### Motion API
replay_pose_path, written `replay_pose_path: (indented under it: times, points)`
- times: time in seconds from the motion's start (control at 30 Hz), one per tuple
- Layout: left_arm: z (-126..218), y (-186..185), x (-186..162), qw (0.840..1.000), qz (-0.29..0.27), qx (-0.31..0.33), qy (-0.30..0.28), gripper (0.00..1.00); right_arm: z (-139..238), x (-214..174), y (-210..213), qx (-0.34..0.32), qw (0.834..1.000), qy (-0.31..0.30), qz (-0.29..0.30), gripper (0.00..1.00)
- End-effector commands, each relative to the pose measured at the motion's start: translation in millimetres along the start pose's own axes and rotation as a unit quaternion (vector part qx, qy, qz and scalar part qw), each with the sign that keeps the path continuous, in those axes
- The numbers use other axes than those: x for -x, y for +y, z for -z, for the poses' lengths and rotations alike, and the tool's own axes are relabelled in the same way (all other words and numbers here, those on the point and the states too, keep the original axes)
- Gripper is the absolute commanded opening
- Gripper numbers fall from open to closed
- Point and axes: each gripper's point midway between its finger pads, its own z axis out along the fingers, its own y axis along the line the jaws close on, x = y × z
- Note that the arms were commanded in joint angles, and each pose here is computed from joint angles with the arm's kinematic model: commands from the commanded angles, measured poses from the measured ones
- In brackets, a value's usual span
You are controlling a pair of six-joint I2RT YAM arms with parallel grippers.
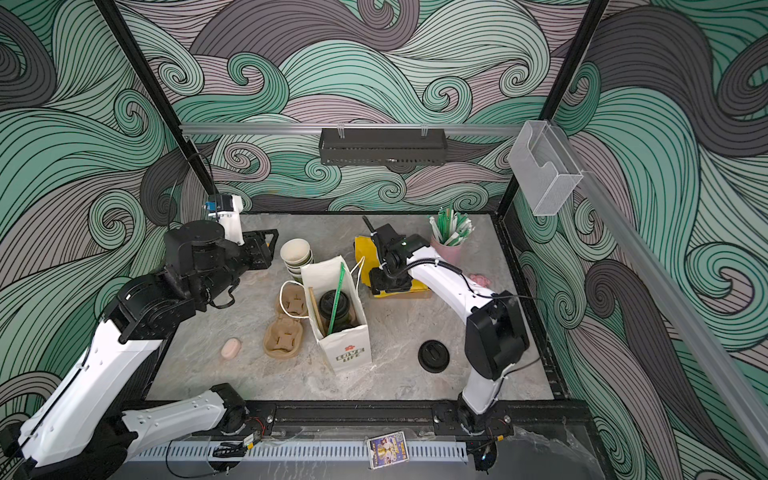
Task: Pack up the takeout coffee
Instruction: 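Pinch the top yellow napkin with the right gripper while left draws back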
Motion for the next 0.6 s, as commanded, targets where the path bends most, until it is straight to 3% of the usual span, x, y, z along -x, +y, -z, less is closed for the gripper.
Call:
replay_pose_path:
  times: [0.0, 0.37, 0.57]
  points:
    - [5, 1, -3, 1.000, 0.009, -0.005, 0.019, 0.37, -8, 7, -5, -0.056, 0.995, 0.012, 0.079, 0.67]
    - [-2, -8, -1, 0.999, 0.024, -0.020, 0.019, 0.36, -39, 3, -18, -0.155, 0.971, 0.055, 0.176, 0.82]
    - [-5, -11, 1, 0.999, 0.024, -0.025, 0.018, 0.36, -43, 8, -30, -0.208, 0.956, 0.068, 0.198, 0.76]
